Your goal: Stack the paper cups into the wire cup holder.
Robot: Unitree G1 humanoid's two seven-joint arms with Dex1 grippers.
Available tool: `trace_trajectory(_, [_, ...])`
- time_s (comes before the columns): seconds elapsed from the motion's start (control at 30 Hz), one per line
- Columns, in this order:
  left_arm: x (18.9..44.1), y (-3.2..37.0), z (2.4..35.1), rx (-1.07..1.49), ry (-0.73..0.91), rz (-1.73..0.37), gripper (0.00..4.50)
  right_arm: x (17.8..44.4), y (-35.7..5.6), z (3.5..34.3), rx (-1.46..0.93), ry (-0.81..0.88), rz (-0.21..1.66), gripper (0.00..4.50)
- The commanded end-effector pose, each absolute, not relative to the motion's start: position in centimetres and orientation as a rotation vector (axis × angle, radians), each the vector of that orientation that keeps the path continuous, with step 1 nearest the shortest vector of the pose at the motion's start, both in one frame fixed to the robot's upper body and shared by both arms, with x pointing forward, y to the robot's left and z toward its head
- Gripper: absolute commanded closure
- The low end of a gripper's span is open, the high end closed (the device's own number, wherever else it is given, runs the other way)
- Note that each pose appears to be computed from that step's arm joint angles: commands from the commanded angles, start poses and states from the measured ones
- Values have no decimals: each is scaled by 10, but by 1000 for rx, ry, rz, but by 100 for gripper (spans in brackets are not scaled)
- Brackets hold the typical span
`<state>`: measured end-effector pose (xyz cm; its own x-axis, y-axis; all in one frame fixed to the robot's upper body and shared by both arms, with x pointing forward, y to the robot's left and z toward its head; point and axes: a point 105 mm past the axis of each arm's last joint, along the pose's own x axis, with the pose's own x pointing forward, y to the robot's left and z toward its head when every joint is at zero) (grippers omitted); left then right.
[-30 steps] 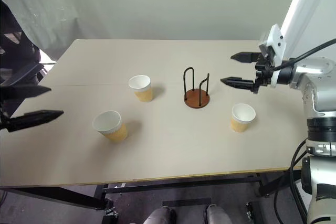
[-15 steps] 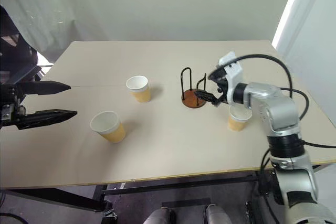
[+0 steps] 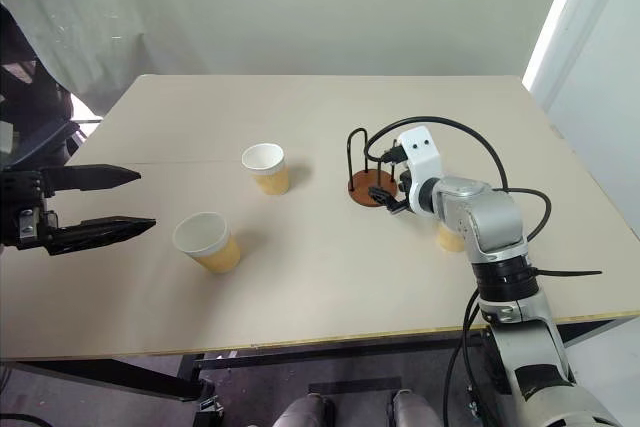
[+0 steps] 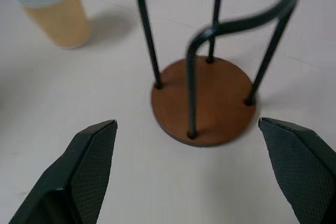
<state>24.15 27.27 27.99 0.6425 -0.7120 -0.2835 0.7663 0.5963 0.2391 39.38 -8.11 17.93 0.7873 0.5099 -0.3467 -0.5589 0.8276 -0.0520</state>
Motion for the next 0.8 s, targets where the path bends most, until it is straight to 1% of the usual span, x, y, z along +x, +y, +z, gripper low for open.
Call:
trace_trajectory(0.03, [238,270,289,391,125,-850,0,400,-67,190,-167,261,583,4])
trace_trajectory(0.17, [237,271,291,404,127,-844,0,414,-56,192,-201,194,561,4])
trace_trajectory(0.33, [235,270,294,409,118,-839,0,421,-50,194,-209,162,565,4])
trace_trajectory(0.5, [233,270,293,408,122,-831,0,426,-46,189,-227,148,564,4])
trace_trajectory(0.6, [233,270,293,410,125,-824,0,428,-42,190,-224,132,572,60])
trace_trajectory(0.73, [233,271,293,413,126,-819,0,428,-40,192,-221,121,584,193])
trace_trajectory(0.8, [233,271,293,414,126,-818,0,427,-39,193,-226,122,604,272])
